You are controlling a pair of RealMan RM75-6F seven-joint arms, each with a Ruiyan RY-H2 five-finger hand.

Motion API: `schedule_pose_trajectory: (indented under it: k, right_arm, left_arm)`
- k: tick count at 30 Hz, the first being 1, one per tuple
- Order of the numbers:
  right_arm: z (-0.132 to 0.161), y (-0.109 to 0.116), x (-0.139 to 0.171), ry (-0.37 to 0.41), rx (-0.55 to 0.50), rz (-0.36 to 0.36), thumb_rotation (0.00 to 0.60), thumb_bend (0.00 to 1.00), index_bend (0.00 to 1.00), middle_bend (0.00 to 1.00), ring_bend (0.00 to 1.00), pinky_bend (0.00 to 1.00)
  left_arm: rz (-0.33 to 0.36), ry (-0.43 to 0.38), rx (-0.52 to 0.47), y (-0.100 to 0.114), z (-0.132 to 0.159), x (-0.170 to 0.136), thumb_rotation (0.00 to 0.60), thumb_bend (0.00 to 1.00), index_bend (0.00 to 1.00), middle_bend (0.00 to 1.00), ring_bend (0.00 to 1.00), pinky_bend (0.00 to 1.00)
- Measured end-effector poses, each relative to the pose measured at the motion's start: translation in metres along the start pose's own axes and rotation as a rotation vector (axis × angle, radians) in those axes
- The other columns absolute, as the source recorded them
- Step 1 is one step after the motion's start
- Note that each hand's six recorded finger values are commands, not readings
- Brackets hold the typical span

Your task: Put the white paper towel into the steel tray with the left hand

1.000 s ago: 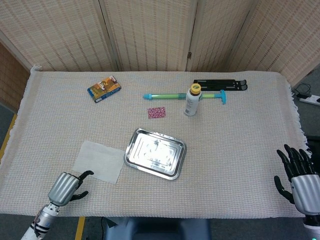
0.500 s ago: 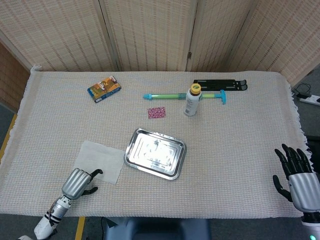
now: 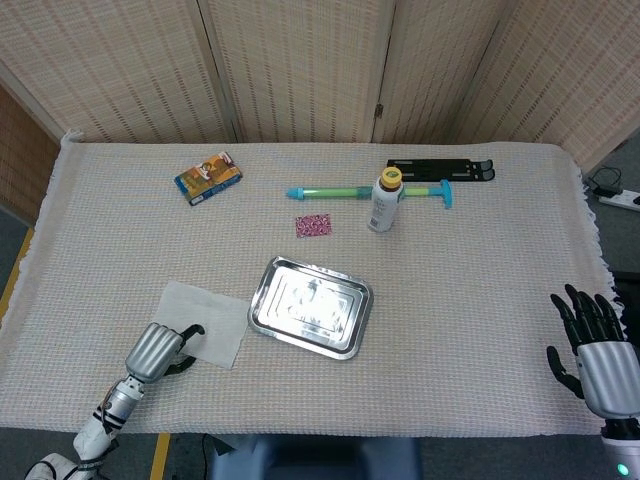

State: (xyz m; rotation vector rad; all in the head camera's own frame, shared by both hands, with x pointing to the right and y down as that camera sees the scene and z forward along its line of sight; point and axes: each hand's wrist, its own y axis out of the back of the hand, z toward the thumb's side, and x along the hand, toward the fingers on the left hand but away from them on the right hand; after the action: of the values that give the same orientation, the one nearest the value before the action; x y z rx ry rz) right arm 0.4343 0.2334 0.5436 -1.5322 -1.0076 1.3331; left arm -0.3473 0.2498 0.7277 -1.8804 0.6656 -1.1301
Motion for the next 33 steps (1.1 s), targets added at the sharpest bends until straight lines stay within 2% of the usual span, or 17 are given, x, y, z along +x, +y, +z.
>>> schedule_pose_trajectory:
  k: [5, 10, 16, 26, 33]
  right_arm:
    - [-0.001, 0.000, -0.001, -0.006, 0.001, -0.001, 0.600, 0.51, 0.00, 0.00, 0.00, 0.00]
    - [-0.002, -0.001, -0.002, -0.010, 0.002, 0.001, 0.600, 0.51, 0.00, 0.00, 0.00, 0.00]
    - [-0.002, -0.001, -0.002, -0.011, 0.002, 0.007, 0.600, 0.51, 0.00, 0.00, 0.00, 0.00]
    - [-0.002, 0.000, -0.001, -0.007, -0.004, 0.007, 0.600, 0.51, 0.00, 0.00, 0.00, 0.00]
    - [0.000, 0.003, 0.002, 0.001, -0.020, 0.006, 0.600, 0.51, 0.00, 0.00, 0.00, 0.00]
  left_arm:
    - [0.001, -0.007, -0.012, -0.002, 0.001, 0.006, 0.600, 0.38, 0.46, 1.00, 1.00, 1.00]
    - [0.011, -0.027, -0.030, -0.004, 0.005, 0.011, 0.600, 0.56, 0.54, 1.00, 1.00, 1.00]
    - [0.090, -0.052, -0.036, 0.006, 0.009, 0.014, 0.600, 0.67, 0.59, 1.00, 1.00, 1.00]
    - [0.181, -0.057, -0.023, 0.020, 0.009, 0.014, 0.600, 0.70, 0.59, 1.00, 1.00, 1.00]
    - [0.280, -0.066, 0.025, 0.047, 0.009, 0.015, 0.600, 0.70, 0.60, 1.00, 1.00, 1.00]
